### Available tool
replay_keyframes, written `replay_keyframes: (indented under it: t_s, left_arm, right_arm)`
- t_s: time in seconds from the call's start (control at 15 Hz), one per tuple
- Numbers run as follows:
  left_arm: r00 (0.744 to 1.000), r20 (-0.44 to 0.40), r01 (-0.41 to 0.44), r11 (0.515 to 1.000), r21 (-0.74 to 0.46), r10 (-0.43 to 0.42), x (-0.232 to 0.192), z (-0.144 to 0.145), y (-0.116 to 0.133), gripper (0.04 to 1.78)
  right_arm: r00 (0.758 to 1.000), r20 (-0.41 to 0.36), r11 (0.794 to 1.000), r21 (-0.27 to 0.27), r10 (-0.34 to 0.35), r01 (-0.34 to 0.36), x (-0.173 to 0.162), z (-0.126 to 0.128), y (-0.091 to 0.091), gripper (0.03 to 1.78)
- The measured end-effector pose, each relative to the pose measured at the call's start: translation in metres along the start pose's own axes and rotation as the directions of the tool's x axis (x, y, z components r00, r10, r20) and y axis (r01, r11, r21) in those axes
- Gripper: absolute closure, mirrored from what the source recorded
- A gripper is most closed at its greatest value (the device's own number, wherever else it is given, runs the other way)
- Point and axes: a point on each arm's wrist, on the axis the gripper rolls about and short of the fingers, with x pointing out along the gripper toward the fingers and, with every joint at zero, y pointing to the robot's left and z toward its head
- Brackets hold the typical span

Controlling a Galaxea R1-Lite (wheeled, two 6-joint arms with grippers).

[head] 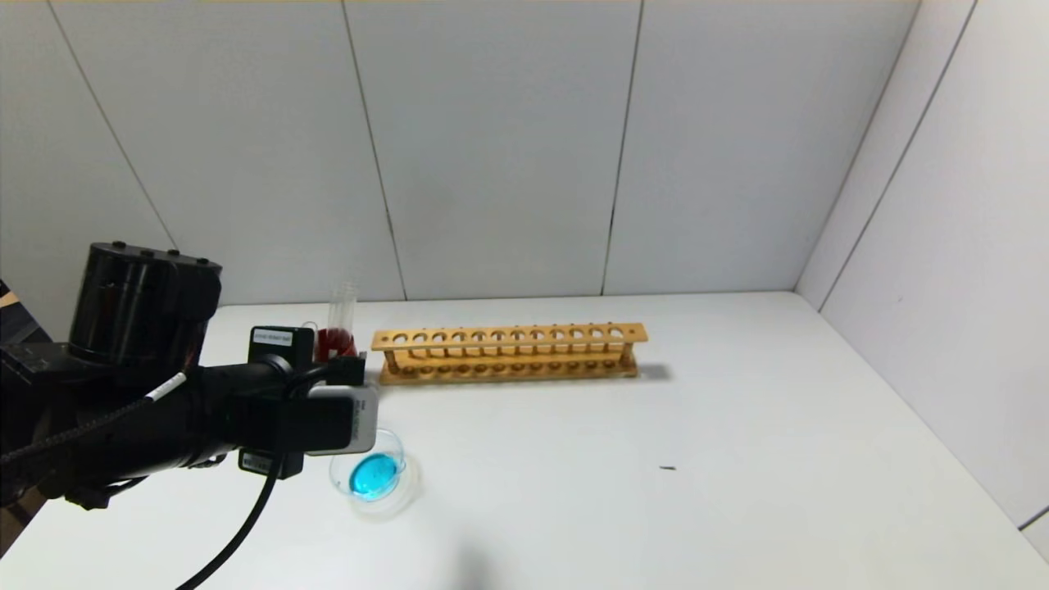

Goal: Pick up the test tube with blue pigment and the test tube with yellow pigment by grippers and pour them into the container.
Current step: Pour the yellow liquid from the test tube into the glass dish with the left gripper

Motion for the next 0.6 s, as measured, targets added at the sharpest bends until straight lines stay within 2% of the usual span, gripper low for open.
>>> replay_keyframes:
  t_s: [0.27, 0.6]
  left_arm:
    - [1.0, 0.011, 0.011, 1.0, 0.017, -0.011, 0.003, 0.0, -0.008, 1.48]
    - [0.995, 0.087, -0.062, 0.994, 0.085, 0.055, 0.008, -0.005, -0.023, 1.48]
  right_arm:
    - [1.0, 0.0, 1.0, 0.0, 0.0, 0.0, 0.0, 0.0, 0.0, 0.06]
    - [1.0, 0.0, 1.0, 0.0, 0.0, 0.0, 0.0, 0.0, 0.0, 0.06]
